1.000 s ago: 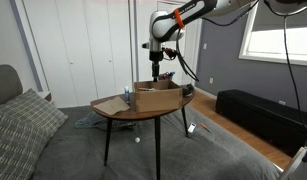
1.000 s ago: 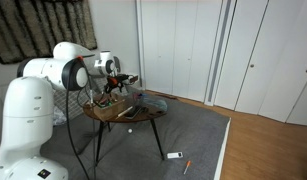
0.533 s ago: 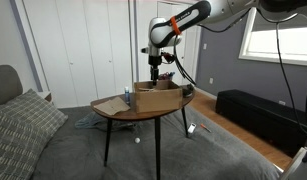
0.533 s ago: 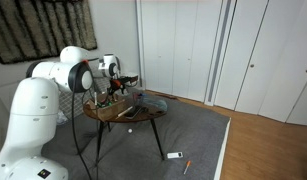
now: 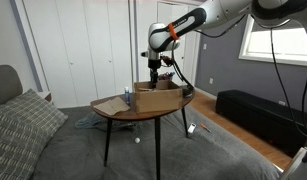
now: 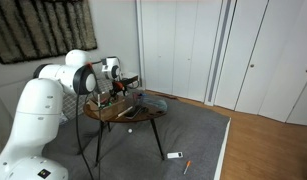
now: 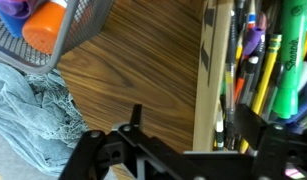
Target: Pick up the cardboard box, turn it clockwise by ninety degrees and place it a little forward on the table
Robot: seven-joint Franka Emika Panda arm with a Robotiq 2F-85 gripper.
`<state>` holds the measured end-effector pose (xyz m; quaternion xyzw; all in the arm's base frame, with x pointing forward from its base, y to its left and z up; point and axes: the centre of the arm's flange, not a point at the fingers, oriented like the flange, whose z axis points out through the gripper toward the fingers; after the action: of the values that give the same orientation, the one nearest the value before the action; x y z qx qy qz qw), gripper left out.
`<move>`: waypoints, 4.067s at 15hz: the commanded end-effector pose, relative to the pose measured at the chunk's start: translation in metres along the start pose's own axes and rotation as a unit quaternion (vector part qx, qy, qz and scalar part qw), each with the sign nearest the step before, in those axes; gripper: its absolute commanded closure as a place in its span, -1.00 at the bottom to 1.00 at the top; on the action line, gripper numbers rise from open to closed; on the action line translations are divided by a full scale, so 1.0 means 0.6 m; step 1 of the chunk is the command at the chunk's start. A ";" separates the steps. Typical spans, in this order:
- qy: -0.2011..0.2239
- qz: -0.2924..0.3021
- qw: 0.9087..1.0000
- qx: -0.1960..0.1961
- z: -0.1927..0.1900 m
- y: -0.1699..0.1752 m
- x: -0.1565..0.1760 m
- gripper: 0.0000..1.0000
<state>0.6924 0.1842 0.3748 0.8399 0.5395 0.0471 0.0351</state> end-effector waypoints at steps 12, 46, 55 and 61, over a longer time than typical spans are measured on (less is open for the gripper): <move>0.010 -0.012 1.000 0.004 0.019 0.029 0.022 0.31; 0.051 0.098 0.969 0.222 -0.114 0.049 -0.033 0.95; 0.084 0.295 0.940 0.151 -0.158 0.092 -0.063 0.95; 0.088 0.407 0.897 0.150 -0.162 0.107 -0.086 0.95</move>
<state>0.7278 0.1137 0.4560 0.9678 0.2011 0.0408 -0.1456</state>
